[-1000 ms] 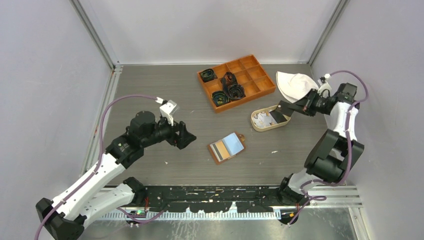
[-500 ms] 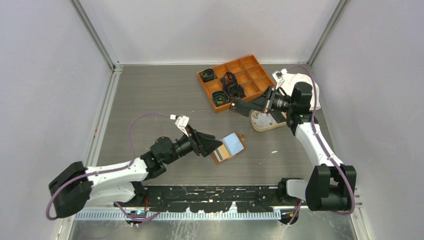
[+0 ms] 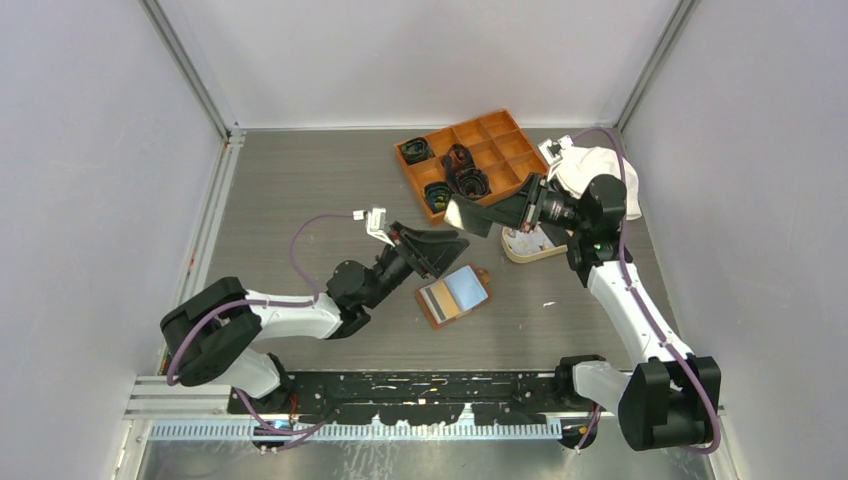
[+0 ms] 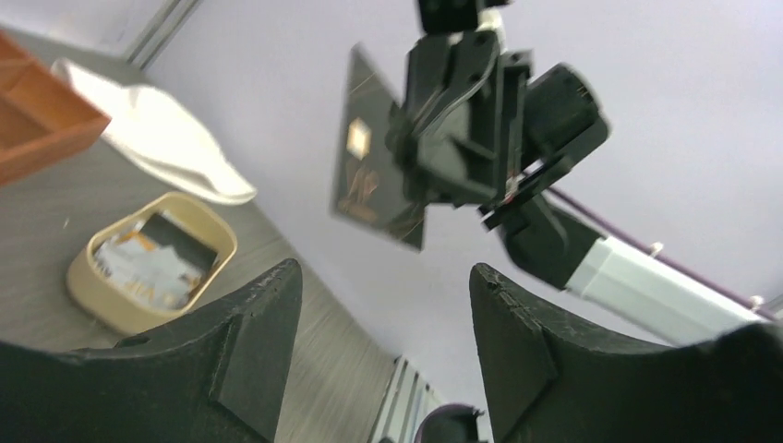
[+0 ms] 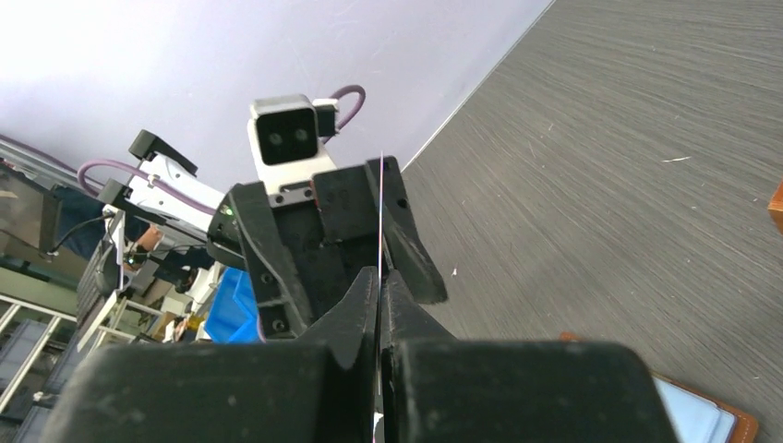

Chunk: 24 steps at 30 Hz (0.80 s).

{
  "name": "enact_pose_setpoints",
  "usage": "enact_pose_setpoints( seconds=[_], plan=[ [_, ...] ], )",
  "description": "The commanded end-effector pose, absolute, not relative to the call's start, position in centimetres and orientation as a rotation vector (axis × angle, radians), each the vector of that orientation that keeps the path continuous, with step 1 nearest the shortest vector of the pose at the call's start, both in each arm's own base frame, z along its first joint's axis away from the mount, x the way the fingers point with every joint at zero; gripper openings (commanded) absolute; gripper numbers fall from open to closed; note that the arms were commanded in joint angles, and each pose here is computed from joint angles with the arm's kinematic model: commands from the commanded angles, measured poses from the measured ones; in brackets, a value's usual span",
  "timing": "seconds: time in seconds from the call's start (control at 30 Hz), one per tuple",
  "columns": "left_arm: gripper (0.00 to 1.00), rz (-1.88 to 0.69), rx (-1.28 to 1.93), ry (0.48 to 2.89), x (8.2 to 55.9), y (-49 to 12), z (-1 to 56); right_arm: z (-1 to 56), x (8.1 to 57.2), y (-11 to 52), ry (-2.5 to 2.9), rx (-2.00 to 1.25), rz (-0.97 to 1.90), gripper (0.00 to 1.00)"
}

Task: Put the credit cards into the card holder
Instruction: Pick up the credit card from the storage box.

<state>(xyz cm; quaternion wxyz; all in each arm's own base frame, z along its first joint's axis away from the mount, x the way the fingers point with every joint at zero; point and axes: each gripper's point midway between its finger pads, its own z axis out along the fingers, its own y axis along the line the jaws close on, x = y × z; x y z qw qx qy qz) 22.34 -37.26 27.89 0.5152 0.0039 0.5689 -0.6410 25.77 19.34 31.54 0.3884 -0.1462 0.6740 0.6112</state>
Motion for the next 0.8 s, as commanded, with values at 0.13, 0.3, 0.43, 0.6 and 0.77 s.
enact_pose_setpoints(
  seconds=[0.13, 0.3, 0.43, 0.6, 0.77],
  plan=[
    [0.54, -1.564, -0.039, 1.138, 22.7, -36.1, 33.9, 32.6, 24.4, 20.5, 1.655, -0.486, 1.571, 0.01],
    [0.22, -1.541, -0.056, 1.134, 23.2, -35.6, 33.9, 32.1, 24.1, 21.0, 1.663, -0.515, 1.587, 0.01],
    [0.0, -1.528, -0.038, 1.136, 23.3, -35.1, 33.6, 31.4, 24.0, 21.2, 1.675, -0.544, 1.578, 0.09],
    [0.0, -1.505, 0.074, 1.173, 22.6, -34.0, 32.3, 29.8, 23.4, 20.8, 1.695, -0.711, 1.45, 0.45],
    [0.0, -1.471, 0.492, 1.491, 19.4, -34.1, 26.4, 26.5, 20.1, 19.2, 1.622, -1.117, 1.194, 0.87]
  ],
)
